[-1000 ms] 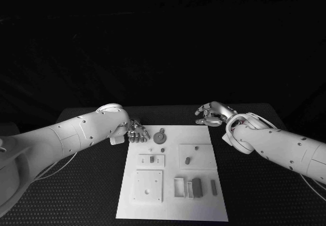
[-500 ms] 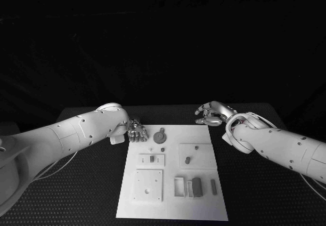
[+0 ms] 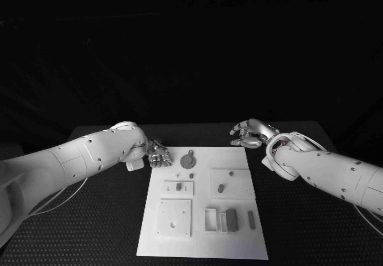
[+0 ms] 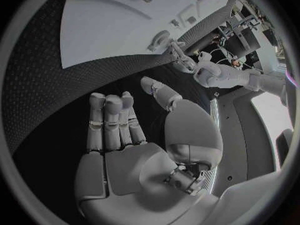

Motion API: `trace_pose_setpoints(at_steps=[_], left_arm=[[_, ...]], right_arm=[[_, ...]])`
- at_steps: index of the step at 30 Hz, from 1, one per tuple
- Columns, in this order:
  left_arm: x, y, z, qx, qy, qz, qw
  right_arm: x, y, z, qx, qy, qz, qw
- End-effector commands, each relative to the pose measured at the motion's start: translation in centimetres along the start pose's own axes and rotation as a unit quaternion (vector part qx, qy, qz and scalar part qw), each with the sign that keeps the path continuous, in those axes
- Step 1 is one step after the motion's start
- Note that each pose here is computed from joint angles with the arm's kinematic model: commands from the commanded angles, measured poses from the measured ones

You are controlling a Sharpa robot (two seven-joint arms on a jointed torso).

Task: Assemble the parts on the task board

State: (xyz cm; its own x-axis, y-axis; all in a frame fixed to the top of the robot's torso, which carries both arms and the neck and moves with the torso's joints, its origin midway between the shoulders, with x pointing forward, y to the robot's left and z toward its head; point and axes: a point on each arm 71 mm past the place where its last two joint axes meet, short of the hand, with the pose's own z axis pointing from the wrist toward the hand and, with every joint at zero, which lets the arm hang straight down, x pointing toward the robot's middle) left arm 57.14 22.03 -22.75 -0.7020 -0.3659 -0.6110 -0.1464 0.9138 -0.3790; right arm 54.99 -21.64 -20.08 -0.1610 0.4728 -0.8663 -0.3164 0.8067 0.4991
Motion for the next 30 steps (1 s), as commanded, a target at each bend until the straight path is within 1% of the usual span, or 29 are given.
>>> trace_pose_setpoints(at_steps=[1, 5, 8, 13, 16, 20, 23, 26, 30], left_arm=[[0.3, -0.11, -0.39, 0.015, 0.007, -0.047, 0.999], [0.77, 0.59, -1.35, 0.019, 0.015, -0.065, 0.998], [1.12, 1.0, -2.04, 0.021, 0.016, -0.064, 0.998], [1.95, 1.26, -3.32, 0.031, 0.017, -0.06, 0.998], [2.38, 1.39, -3.95, 0.033, 0.015, -0.046, 0.998], [2.87, 1.41, -4.39, 0.032, 0.013, -0.026, 0.999], [3.15, 1.28, -4.53, 0.033, 0.007, -0.006, 0.999], [3.63, 1.32, -4.67, 0.033, 0.005, 0.008, 0.999], [4.11, 1.27, -4.77, 0.032, -0.006, 0.036, 0.999]], right_arm=[[0.0, 0.0, -0.1, -0.001, 0.005, -0.001, 1.0], [-0.1, -0.3, -0.2, 0.001, 0.004, -0.002, 1.0], [-0.2, -0.4, -0.2, 0.002, 0.003, -0.002, 1.0], [-0.2, -0.5, -0.3, 0.003, 0.002, -0.003, 1.0], [-0.3, -0.5, -0.3, 0.003, 0.002, -0.003, 1.0], [-0.3, -0.5, -0.3, 0.003, 0.002, -0.003, 1.0], [-0.3, -0.6, -0.4, 0.003, 0.002, -0.003, 1.0], [-0.3, -0.5, -0.4, 0.002, 0.002, -0.003, 1.0], [-0.3, -0.5, -0.4, 0.002, 0.002, -0.003, 1.0]])
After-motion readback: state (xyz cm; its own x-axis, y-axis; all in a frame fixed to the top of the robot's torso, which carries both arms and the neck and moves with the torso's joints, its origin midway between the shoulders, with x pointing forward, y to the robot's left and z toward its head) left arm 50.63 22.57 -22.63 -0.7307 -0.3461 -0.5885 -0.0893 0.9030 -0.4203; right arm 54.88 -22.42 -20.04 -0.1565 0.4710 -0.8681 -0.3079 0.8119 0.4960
